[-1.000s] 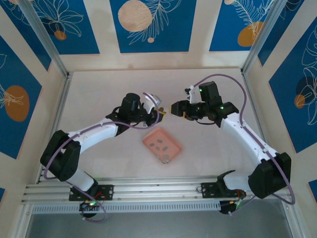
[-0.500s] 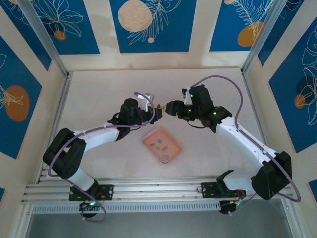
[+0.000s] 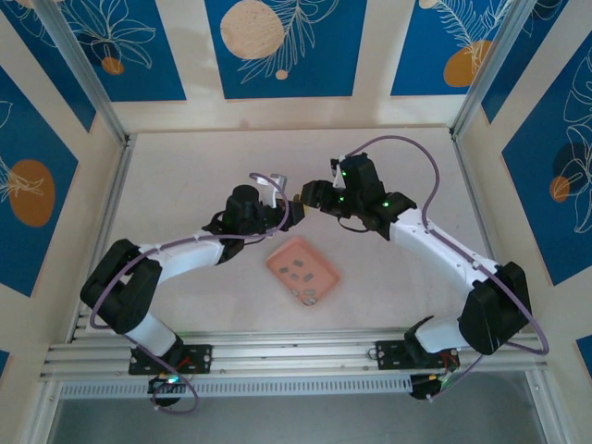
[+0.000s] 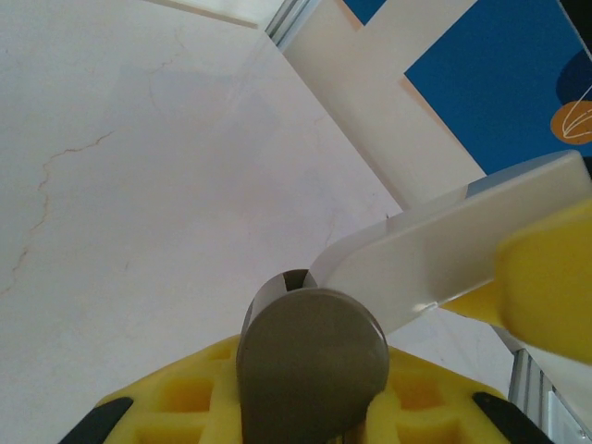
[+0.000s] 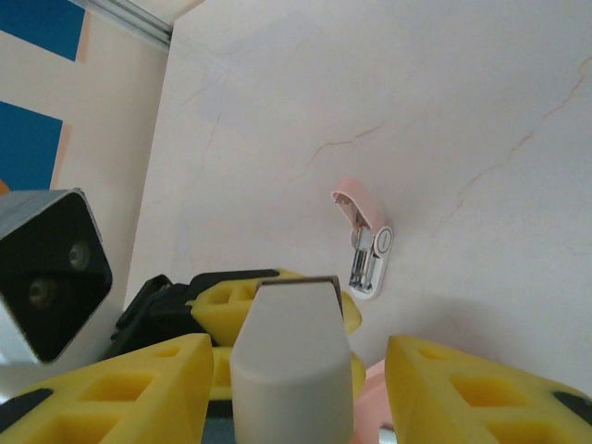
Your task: Load the staples into the stapler
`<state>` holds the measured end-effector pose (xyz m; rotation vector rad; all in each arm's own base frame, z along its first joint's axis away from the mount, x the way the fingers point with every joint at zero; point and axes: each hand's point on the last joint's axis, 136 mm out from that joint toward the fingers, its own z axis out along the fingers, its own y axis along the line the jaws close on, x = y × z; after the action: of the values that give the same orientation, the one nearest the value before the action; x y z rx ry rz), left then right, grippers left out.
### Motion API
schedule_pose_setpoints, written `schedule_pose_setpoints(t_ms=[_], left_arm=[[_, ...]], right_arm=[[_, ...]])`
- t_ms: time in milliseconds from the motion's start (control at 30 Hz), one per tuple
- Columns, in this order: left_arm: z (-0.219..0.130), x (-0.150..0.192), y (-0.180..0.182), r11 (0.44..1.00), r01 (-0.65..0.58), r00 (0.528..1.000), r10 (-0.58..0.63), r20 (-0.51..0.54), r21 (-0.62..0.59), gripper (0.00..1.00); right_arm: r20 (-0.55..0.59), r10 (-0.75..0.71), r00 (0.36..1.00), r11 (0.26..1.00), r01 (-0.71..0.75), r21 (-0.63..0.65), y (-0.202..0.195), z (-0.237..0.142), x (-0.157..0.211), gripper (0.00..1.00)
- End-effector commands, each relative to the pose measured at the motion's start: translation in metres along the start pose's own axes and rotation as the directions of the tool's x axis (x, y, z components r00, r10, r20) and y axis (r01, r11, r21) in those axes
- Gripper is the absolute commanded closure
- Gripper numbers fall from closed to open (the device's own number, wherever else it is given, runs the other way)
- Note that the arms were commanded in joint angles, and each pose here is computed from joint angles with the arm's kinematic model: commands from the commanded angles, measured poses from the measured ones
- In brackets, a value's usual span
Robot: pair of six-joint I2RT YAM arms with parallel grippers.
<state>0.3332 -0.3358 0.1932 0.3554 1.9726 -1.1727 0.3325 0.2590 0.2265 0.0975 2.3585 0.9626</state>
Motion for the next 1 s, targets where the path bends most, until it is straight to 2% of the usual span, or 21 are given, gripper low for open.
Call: schedule_pose_setpoints(t_ms=[0,333,400,500,633,767,967], left_arm=[[0.003,-0.004,-0.01,0.999,-0.001,1.0,0.0,0.024,0.033,0.87],[0.006,0.003,-0.02,0.998,0.011,1.0,-0.013,0.025,0.062,0.85],[0.005,0.003,-0.02,0.998,0.014,1.0,-0.015,0.026,0.063,0.77],[0.002,0.003,-0.016,0.999,0.023,1.0,-0.023,0.019,0.028,0.56],[-0.008,0.007,0.003,0.995,0.057,0.998,-0.054,0.033,-0.086,0.34],[-0.022,0.013,0.024,0.978,0.066,0.997,-0.057,0.048,-0.2,0.28],[-0.044,0.023,0.05,0.941,0.02,0.999,-0.003,0.05,-0.337,0.26]], right_arm=[[0.058,-0.025,0.998,0.999,0.027,-0.046,0.018,0.001,-0.017,0.51],[0.048,-0.041,0.998,0.999,0.041,0.019,0.006,0.011,-0.014,0.73],[0.047,-0.064,0.997,0.997,0.062,0.054,0.001,0.009,-0.015,0.76],[0.016,-0.099,0.995,0.986,0.096,0.133,-0.017,0.003,-0.017,0.78],[-0.078,-0.115,0.99,0.958,0.131,0.255,-0.054,-0.009,-0.016,0.79],[-0.182,-0.082,0.98,0.936,0.138,0.325,-0.088,-0.017,-0.014,0.8],[-0.398,0.007,0.917,0.899,0.168,0.404,-0.13,-0.008,0.0,0.8]])
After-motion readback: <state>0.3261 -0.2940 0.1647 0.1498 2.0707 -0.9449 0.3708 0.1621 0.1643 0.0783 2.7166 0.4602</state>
